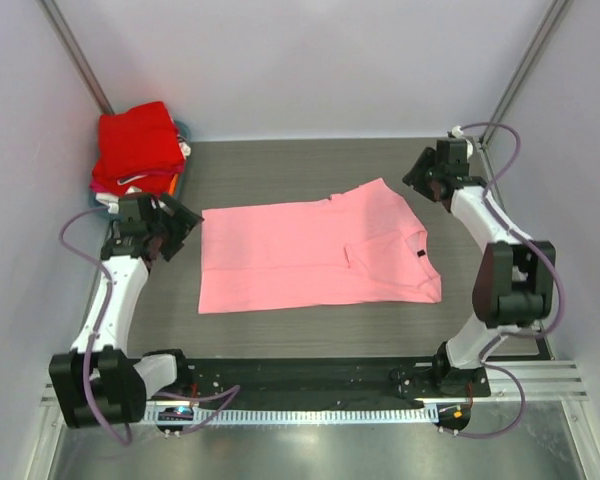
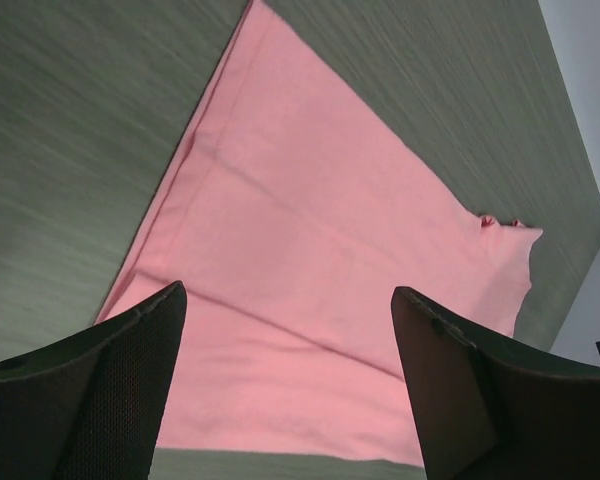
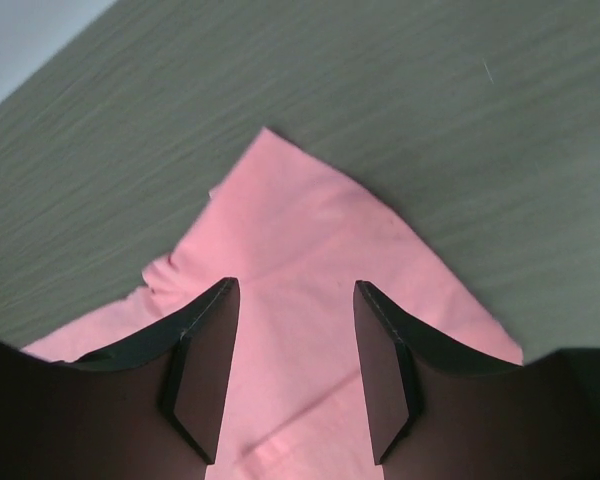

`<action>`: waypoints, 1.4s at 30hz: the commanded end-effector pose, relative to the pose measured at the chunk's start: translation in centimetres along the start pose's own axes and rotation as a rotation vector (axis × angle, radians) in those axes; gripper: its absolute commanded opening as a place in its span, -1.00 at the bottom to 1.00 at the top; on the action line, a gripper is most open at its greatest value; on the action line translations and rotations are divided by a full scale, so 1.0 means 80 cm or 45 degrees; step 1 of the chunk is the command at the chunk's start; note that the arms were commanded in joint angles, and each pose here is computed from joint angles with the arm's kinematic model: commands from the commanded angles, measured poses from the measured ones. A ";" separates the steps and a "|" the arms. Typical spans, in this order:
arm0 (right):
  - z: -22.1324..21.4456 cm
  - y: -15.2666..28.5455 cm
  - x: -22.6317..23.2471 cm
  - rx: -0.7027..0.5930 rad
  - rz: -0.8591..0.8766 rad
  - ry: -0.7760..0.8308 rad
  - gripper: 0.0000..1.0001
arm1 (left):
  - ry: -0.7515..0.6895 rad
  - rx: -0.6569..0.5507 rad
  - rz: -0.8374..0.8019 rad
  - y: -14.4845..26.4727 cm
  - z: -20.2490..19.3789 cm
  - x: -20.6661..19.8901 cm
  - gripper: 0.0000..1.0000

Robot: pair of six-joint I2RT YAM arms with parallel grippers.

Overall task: Fold and stack the t-shirts
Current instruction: Fold the tshirt

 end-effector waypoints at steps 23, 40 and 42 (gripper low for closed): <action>-0.020 -0.204 0.072 0.269 0.076 0.281 0.06 | -0.079 0.089 0.085 -0.183 0.080 -0.011 0.59; -0.029 -0.225 0.056 0.290 0.006 0.308 -0.21 | -0.167 0.165 0.194 -0.250 0.073 -0.006 0.36; -0.031 -0.226 0.056 0.293 -0.002 0.319 -0.32 | -0.181 0.153 0.204 -0.253 0.075 -0.007 0.35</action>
Point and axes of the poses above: each gripper's point midway between its finger pads, its own y axis back along the fingers, its own x axis along the line the jaws close on, z = x × y, the point moved 5 cm from there along y, back along the fingers, and after that the axes turned 14 degrees about -y, right-handed, at the moved point
